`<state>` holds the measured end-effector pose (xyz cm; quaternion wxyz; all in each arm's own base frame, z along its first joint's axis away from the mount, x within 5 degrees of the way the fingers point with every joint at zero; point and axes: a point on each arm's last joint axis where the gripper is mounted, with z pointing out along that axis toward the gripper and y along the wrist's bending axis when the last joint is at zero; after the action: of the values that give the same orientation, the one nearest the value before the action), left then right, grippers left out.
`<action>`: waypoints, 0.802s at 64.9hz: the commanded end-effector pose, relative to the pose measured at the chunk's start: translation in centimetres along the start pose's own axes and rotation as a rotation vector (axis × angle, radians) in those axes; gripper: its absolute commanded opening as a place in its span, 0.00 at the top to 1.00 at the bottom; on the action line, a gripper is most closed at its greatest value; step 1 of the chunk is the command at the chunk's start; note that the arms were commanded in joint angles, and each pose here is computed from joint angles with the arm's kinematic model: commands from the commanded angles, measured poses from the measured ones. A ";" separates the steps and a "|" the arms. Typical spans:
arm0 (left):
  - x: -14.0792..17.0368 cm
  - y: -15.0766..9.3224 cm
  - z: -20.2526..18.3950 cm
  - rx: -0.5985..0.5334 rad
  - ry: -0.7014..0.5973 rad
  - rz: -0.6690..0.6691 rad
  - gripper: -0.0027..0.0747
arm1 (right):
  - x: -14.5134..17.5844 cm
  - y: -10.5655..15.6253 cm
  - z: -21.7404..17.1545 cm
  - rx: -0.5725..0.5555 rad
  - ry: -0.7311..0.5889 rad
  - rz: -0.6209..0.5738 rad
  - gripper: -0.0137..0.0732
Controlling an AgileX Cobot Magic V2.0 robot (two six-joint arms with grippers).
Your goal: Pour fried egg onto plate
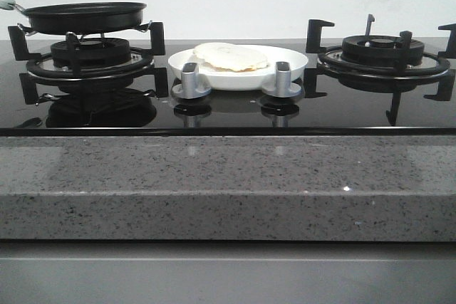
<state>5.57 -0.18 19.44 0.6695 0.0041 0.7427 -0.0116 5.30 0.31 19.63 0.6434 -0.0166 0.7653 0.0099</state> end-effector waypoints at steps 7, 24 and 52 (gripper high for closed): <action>-0.7 0.0 -0.1 -0.004 -0.099 -0.018 0.99 | -0.1 -0.2 0.2 0.026 -0.151 0.009 0.92; -0.7 0.0 -0.1 -0.004 -0.099 -0.018 0.99 | -0.1 -0.2 0.2 0.026 -0.153 0.009 0.92; -0.7 0.0 -0.1 -0.004 -0.099 -0.018 0.99 | -0.1 -0.2 0.2 0.026 -0.153 0.009 0.92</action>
<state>5.57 -0.18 19.45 0.6697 0.0041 0.7425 -0.0116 5.60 0.23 18.67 0.6606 -0.0104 0.7506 0.0090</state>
